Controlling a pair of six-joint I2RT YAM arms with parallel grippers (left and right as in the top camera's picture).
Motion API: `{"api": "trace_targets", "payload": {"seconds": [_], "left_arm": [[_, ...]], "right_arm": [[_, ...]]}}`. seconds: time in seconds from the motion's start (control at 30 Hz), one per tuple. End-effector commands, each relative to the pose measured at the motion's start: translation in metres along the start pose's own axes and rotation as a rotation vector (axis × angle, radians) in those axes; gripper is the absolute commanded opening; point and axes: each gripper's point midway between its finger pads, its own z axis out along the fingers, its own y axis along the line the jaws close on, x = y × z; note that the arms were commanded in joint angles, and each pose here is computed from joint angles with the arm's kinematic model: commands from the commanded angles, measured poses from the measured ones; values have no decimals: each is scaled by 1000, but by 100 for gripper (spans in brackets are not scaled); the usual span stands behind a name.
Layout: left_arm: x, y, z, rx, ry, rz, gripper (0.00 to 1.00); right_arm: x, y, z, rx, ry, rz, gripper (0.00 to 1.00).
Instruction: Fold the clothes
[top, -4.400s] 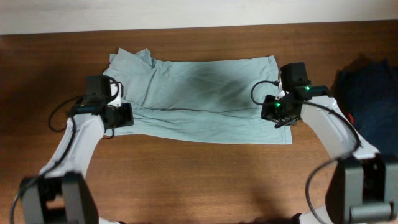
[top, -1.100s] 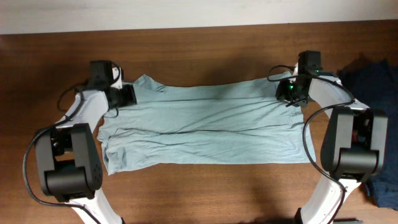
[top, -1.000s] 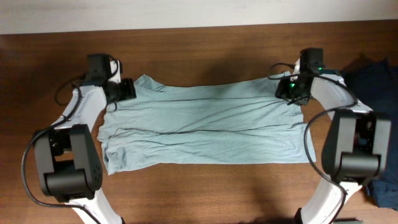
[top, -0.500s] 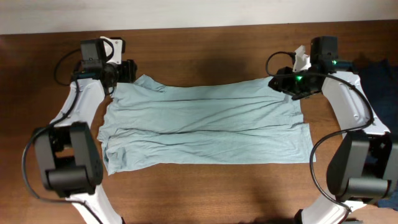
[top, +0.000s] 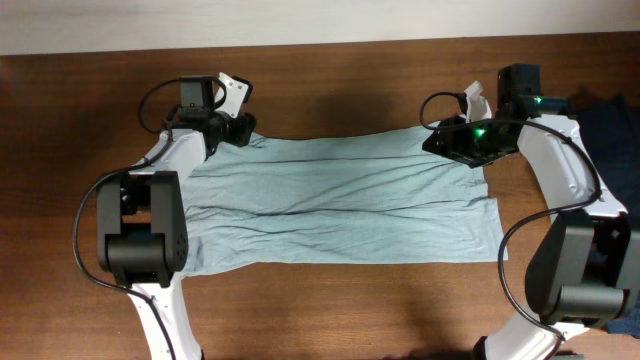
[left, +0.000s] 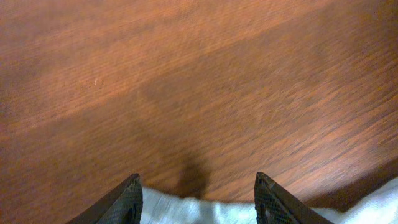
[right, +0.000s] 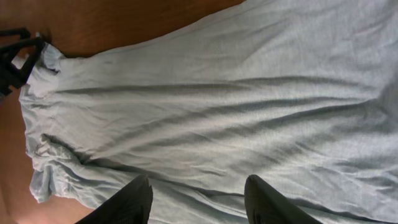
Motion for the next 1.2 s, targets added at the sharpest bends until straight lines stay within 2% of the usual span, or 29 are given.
{"api": "trace_targets", "payload": {"seconds": [0.0,0.2,0.33,0.43,0.6,0.7,0.83,1.07,1.17], "left_arm": [[11,24,0,-93,47,38,57],[20,24,-1,-81,77,33,56],[25,20,1,-61,95,51,50],[31,20,5,-57,108,47,43],[49,15,16,-35,150,37,36],[54,13,18,-29,166,34,24],[37,18,14,-38,146,38,4],[-32,31,-24,-44,128,43,1],[-38,27,-36,-29,163,37,1]], "right_arm": [[-3,5,-7,-20,-14,-20,53],[-3,5,-7,-17,-15,-19,53],[-3,5,-7,-17,-15,-19,53],[-3,5,-7,-17,-14,-18,53],[-1,4,-7,-16,-7,-14,53],[0,4,-7,-16,-4,-12,53],[0,4,-7,-16,-2,-8,53],[3,4,-7,-16,8,-2,52],[3,4,-7,-15,8,-2,52]]}}
